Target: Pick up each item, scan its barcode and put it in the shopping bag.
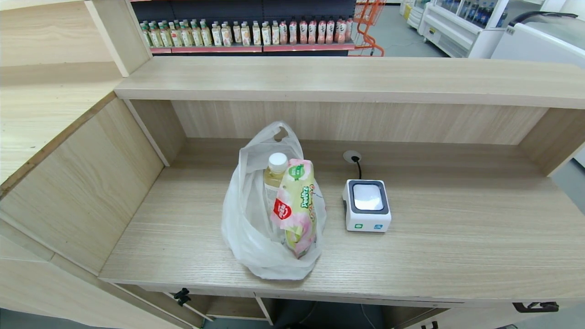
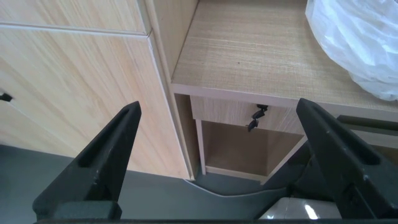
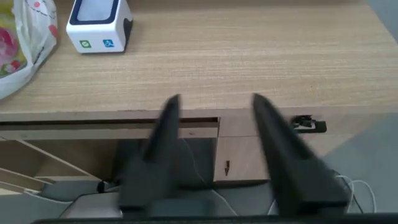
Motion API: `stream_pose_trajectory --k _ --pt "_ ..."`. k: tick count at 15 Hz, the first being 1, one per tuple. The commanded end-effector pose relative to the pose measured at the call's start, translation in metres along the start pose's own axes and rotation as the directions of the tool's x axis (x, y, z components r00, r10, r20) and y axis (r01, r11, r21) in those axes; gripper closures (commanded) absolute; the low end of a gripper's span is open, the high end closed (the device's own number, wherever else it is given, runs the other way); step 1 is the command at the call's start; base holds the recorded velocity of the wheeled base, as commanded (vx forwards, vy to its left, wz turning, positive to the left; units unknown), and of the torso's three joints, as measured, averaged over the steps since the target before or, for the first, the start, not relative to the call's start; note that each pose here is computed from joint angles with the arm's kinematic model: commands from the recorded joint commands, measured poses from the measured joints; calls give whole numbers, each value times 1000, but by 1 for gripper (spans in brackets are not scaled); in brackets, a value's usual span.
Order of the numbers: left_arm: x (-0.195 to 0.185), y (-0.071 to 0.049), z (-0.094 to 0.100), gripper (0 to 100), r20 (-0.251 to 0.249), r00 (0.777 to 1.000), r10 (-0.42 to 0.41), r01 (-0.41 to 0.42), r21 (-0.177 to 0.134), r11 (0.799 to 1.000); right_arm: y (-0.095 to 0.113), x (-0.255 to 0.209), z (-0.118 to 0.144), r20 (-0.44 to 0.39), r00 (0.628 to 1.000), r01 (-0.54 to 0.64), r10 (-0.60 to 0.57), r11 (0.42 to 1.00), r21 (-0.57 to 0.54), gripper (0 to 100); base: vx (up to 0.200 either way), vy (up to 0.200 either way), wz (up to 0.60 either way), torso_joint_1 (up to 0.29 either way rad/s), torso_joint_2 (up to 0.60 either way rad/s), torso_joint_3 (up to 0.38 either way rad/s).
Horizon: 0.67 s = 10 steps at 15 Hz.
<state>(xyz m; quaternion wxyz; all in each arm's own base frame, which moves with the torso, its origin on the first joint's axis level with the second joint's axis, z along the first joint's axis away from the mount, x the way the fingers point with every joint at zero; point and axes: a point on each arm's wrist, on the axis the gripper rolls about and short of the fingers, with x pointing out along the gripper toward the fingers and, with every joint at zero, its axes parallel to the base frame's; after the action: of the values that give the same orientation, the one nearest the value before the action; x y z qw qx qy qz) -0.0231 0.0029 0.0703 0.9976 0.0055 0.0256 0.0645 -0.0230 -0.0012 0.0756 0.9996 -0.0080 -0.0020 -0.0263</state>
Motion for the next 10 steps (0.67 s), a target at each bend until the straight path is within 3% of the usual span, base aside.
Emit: stream_pose_trajectory --k 1,6,10 --pt "0 0 0 0 0 1000 1 -1 0 1000 0 0 0 -1 1000 0 0 1000 11 100 0 0 0 0 0 0" --pt "0 0 0 0 0 1000 -2 2 6 1000 0 0 0 -1 1000 1 -1 1000 25 100 0 0 0 0 0 0" --pt "0 0 0 0 0 1000 -1 1 6 1000 0 0 0 -1 1000 1 -1 1000 25 100 200 -200 0 0 -2 2"
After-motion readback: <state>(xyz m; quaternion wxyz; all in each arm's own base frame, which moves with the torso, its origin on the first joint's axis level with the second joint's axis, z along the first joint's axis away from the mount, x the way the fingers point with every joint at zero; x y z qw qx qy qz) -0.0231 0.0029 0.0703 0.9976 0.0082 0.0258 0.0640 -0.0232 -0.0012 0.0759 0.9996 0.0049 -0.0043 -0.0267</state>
